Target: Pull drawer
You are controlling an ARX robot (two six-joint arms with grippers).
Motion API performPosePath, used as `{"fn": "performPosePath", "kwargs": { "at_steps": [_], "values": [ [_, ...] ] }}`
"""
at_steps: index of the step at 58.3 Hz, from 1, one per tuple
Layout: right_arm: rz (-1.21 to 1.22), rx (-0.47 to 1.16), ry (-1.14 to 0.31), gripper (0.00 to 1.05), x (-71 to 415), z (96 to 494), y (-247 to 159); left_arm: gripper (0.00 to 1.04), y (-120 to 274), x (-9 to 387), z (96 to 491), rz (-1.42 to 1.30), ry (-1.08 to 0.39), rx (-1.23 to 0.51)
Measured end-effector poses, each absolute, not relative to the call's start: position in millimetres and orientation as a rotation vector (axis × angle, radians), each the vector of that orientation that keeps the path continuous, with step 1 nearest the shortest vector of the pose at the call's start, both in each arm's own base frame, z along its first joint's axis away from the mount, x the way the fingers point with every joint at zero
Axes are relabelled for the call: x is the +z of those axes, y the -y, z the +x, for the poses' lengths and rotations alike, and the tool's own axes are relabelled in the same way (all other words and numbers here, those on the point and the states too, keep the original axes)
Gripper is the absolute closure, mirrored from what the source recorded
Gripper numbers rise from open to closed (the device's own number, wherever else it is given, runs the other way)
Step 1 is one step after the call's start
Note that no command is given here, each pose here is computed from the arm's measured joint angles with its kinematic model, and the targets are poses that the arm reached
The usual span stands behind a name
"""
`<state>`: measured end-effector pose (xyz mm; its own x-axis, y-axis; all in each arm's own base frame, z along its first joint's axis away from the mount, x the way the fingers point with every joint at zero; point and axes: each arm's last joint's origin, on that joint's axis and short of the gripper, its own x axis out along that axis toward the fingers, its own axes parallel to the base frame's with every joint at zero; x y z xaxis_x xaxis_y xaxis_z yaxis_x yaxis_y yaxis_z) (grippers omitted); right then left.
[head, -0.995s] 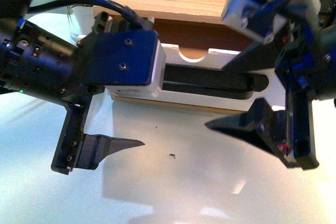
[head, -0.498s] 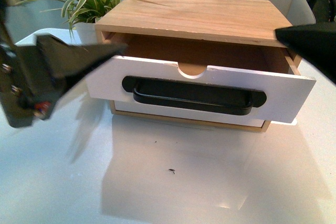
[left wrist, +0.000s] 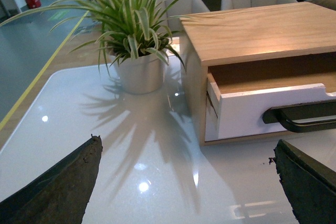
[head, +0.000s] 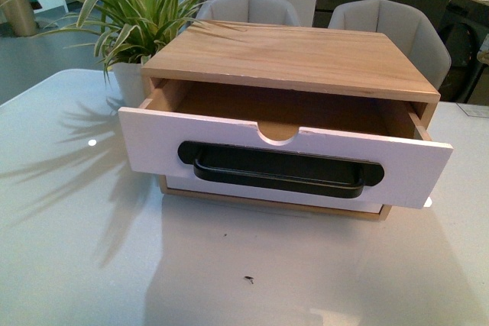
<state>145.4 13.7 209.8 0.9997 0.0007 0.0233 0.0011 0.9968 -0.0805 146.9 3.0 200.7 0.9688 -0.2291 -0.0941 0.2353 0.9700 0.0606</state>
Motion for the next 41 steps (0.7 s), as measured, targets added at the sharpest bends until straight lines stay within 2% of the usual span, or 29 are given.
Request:
{"fn": "performPosePath", "kwargs": {
  "at_steps": [7, 17, 19, 23, 25, 28, 41],
  "values": [
    [-0.017, -0.049, 0.022, 0.09, 206, 140, -12, 0.07, -6, 196, 136, 0.031, -0.099, -0.170],
    [0.012, -0.051, 0.023, 0.09, 205, 139, -11, 0.07, -6, 196, 134, 0.018, -0.091, -0.166],
    [0.009, -0.036, 0.014, 0.12, 205, 139, -11, 0.08, -5, 196, 134, 0.018, -0.089, -0.157],
    [0.003, 0.028, -0.004, 0.23, 201, 137, -8, 0.19, -2, 194, 133, 0.018, -0.024, -0.050],
    [0.004, 0.007, -0.004, 0.34, 198, 134, -2, 0.30, -1, 191, 130, 0.014, -0.007, -0.013],
    [0.004, -0.002, -0.004, 0.46, 194, 131, -1, 0.42, -1, 188, 128, 0.010, -0.001, 0.005],
    [0.004, 0.002, -0.006, 0.84, 184, 123, 0, 0.81, 0, 180, 121, 0.009, -0.002, 0.002]
  ]
}}
